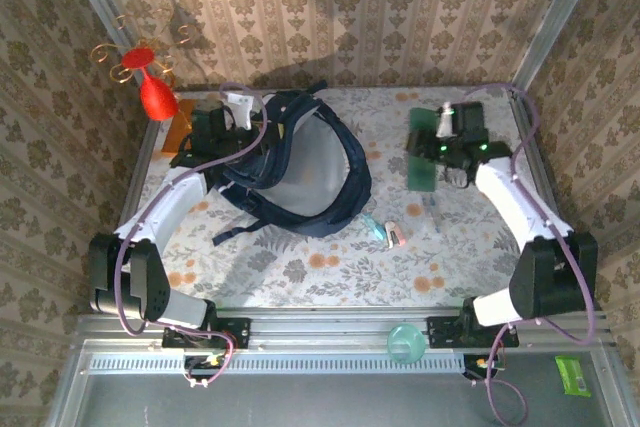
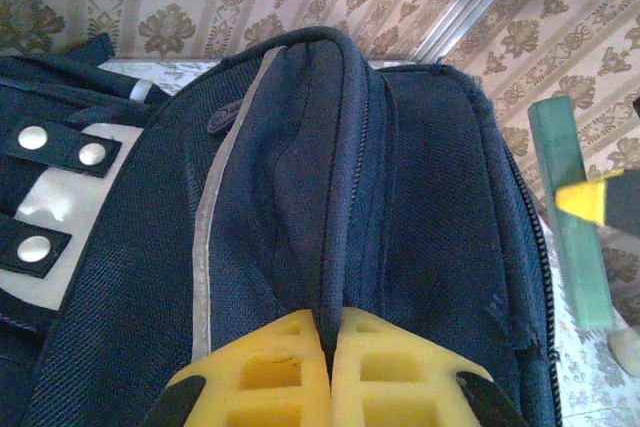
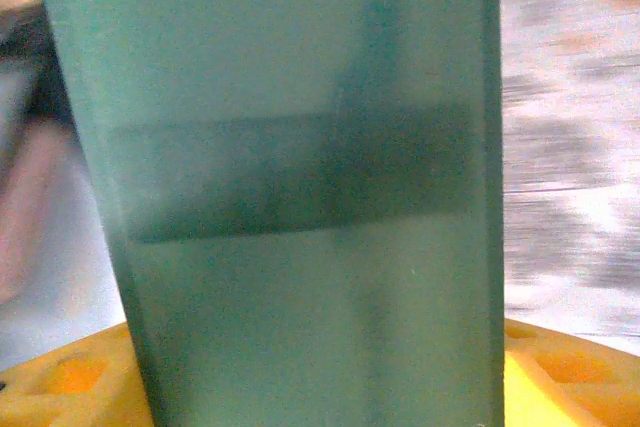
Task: Pack the student bag
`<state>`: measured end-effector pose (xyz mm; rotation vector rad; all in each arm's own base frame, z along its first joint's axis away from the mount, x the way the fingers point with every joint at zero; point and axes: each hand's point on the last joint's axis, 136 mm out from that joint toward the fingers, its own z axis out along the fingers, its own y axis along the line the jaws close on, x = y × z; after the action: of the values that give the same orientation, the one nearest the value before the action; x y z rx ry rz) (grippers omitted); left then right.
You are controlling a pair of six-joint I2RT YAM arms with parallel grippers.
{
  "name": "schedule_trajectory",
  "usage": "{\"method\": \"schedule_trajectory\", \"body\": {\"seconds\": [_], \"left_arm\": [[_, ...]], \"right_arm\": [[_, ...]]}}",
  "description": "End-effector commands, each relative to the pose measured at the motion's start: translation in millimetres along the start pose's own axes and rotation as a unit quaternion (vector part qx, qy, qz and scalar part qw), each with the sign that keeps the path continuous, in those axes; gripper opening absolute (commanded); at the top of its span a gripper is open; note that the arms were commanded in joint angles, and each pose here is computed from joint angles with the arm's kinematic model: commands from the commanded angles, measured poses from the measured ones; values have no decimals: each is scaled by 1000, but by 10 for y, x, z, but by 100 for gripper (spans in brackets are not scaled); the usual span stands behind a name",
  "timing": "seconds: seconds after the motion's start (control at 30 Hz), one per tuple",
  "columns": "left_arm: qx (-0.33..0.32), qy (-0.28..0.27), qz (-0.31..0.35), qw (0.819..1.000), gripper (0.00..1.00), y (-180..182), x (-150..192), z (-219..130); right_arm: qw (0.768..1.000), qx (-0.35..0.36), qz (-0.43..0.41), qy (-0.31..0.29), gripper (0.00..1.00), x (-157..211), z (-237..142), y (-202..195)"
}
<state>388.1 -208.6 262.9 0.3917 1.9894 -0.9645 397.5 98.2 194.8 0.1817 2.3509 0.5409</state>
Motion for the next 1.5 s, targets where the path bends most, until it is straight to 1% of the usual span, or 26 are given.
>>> {"method": "schedule_trajectory", "body": {"seconds": [0.0, 0.13, 0.2, 0.27, 0.33, 0.43, 0.53, 0.63, 0.73, 0.8, 0.9, 1.03, 1.17, 1.27, 1.33, 1.4, 1.43, 1.47], "left_arm": [[13, -36, 5, 999, 0, -5, -178, -17], [17, -47, 3, 999, 0, -58, -276, -53], [18, -49, 5, 999, 0, -83, -300, -79], [20, -54, 5, 998, 0, -118, -333, -107], [22, -58, 4, 998, 0, -142, -371, -124], [26, -64, 3, 998, 0, -192, -446, -138], [28, -66, 3, 997, 0, -222, -485, -143], [29, -71, 2, 997, 0, -246, -529, -164], [50, -71, 4, 996, 0, -344, -566, -189], [53, -72, 5, 996, 0, -362, -573, -197], [52, -69, 5, 996, 0, -352, -545, -193], [53, -66, 4, 996, 0, -348, -512, -187], [51, -64, 5, 997, 0, -337, -483, -185], [49, -62, 5, 997, 0, -313, -467, -170], [49, -60, 4, 997, 0, -304, -453, -163], [48, -59, 4, 997, 0, -294, -439, -155], [48, -59, 3, 997, 0, -296, -439, -149], [48, -59, 3, 997, 0, -294, -436, -148]], "right_arm": [[988, -143, 44, 49, 49, 412, 224, 820], [974, -205, 36, 85, 49, 654, 461, 1572], [972, -207, 27, 107, 49, 740, 667, 1815], [970, -206, 39, 121, 49, 763, 884, 1957], [970, -195, 68, 131, 48, 773, 1169, 1992], [972, -170, 103, 125, 47, 703, 1531, 1979], [979, -127, 119, 107, 48, 650, 1818, 1895], [987, -73, 125, 70, 49, 564, 1986, 1754], [991, -38, 125, 26, 55, 438, 2031, 1705], [991, -42, 127, 9, 60, 385, 2029, 1782], [990, -67, 121, -2, 72, 340, 1954, 1930], [992, -74, 105, -3, 81, 355, 1836, 1915], [991, -93, 88, 27, 86, 528, 1790, 1917], [990, -103, 86, 44, 87, 668, 1764, 1876], [989, -107, 84, 51, 85, 738, 1758, 1852], [990, -102, 81, 56, 77, 805, 1800, 1803], [990, -99, 80, 56, 71, 811, 1819, 1785], [991, -97, 78, 58, 64, 832, 1851, 1770]]}}
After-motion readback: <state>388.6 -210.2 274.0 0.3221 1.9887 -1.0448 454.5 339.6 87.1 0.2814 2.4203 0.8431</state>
